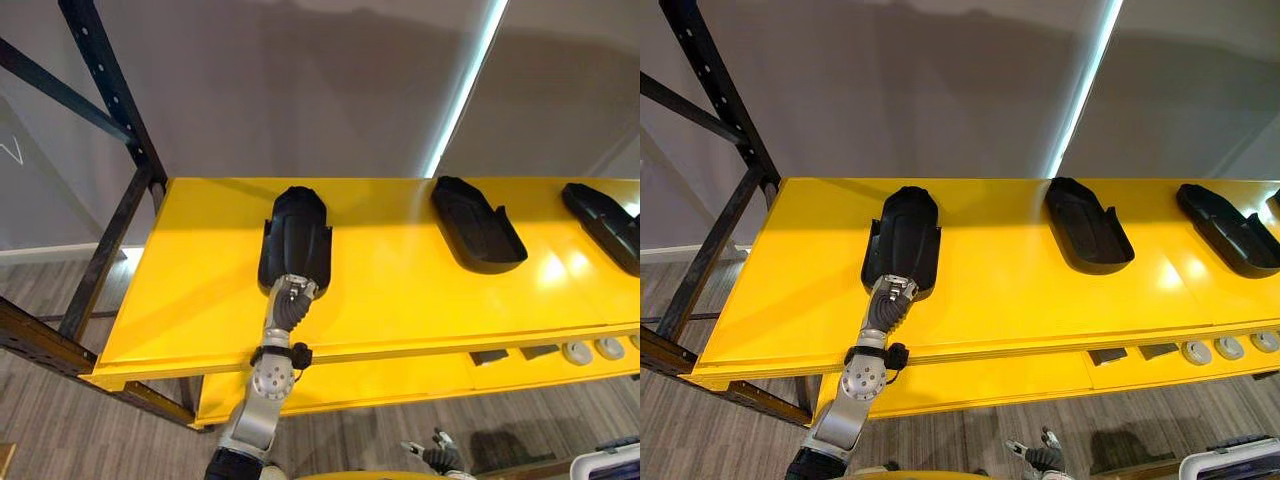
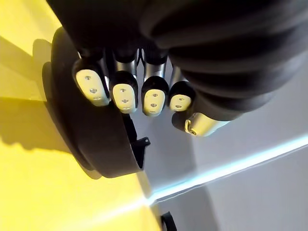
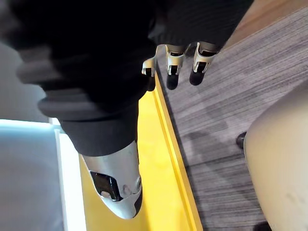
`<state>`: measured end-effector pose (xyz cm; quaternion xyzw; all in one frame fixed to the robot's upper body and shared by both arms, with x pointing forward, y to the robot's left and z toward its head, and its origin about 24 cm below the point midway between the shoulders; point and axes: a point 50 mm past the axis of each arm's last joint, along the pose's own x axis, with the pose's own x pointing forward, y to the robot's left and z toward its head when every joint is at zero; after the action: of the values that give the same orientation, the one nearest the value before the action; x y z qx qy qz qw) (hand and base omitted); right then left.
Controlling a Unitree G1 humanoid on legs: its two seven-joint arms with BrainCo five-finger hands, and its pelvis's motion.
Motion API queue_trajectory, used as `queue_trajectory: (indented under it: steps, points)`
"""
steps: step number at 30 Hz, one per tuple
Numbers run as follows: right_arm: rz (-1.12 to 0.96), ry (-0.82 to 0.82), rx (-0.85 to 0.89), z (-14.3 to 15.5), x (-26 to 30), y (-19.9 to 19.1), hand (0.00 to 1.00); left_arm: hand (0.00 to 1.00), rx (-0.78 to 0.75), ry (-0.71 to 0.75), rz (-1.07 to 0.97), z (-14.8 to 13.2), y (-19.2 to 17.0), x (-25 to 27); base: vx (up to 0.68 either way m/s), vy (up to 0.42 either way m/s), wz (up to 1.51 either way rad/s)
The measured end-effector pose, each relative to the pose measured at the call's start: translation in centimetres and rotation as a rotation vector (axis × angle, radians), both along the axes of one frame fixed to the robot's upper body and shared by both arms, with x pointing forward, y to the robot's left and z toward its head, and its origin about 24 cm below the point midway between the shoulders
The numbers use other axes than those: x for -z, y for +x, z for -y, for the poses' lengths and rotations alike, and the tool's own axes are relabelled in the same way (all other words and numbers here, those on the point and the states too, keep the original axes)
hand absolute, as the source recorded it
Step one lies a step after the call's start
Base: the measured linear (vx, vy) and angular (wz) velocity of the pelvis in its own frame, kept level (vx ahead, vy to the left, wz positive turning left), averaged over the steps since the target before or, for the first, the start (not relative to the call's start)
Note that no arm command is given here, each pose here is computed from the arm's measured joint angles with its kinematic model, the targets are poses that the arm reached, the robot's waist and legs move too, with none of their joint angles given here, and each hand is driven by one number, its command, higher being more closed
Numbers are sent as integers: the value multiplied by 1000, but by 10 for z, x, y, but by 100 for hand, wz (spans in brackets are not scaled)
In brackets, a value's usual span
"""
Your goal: Walk over and take plastic housings, then place them on the shelf
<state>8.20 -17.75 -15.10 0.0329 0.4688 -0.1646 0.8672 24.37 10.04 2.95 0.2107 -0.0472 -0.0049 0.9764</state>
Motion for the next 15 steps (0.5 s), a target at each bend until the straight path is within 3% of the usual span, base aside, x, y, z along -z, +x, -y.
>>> queue_trajectory:
  steps: [6, 15]
  points:
    - [-15, 5, 3, -1, 2, 0, 0, 100, 1, 39, -115, 0, 2, 25, -11, -17, 0]
    - [-14, 7, 0, -1, 3, 4, 0, 100, 3, 60, -89, -5, 5, 21, -4, 1, -2]
